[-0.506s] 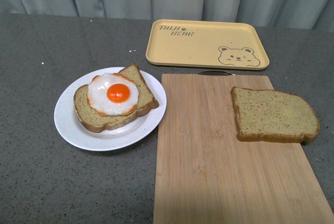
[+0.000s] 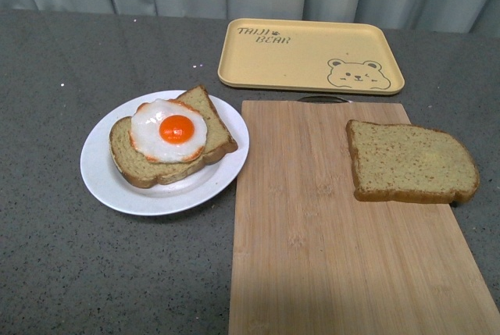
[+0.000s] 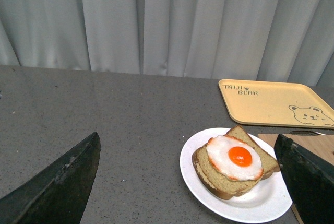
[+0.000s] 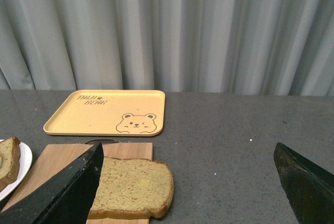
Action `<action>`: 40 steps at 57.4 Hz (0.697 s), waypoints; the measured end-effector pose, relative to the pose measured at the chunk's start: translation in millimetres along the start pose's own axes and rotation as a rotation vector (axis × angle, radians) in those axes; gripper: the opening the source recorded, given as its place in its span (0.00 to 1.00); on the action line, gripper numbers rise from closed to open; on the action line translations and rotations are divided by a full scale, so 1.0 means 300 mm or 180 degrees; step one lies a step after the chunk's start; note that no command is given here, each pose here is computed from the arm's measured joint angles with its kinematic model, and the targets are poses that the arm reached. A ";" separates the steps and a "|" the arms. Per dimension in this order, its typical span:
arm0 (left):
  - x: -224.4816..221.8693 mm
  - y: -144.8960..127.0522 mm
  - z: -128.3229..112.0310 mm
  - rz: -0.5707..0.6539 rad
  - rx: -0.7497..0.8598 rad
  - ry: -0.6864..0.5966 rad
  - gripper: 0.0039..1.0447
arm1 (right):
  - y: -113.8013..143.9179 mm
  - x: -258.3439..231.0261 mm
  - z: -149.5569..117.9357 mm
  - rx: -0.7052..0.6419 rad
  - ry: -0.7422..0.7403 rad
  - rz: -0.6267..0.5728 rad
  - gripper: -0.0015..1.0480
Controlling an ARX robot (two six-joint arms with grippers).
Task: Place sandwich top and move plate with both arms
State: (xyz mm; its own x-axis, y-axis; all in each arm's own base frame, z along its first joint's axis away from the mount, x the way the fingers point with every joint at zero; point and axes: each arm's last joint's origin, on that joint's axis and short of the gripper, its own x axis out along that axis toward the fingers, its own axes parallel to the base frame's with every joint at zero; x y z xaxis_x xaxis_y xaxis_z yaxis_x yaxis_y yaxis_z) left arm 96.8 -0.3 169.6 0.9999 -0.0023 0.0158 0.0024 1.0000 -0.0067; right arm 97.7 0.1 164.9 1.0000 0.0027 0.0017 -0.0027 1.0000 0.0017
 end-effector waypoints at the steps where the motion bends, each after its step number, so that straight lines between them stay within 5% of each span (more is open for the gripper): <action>1: 0.000 0.000 0.000 0.0000 0.0000 0.0000 0.94 | 0.000 0.000 0.000 0.0001 0.0000 0.0000 0.91; 40: 0.000 0.000 0.000 0.0000 0.0000 0.0000 0.94 | 0.000 0.000 0.000 0.0001 0.0000 0.0000 0.91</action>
State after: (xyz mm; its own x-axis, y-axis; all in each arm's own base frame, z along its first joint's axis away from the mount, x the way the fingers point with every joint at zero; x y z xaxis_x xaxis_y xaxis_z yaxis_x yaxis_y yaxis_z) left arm 96.8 -0.3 169.6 0.9999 -0.0023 0.0158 0.0024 1.0000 -0.0067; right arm 97.7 0.1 164.9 1.0000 0.0027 0.0017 -0.0027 1.0000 0.0021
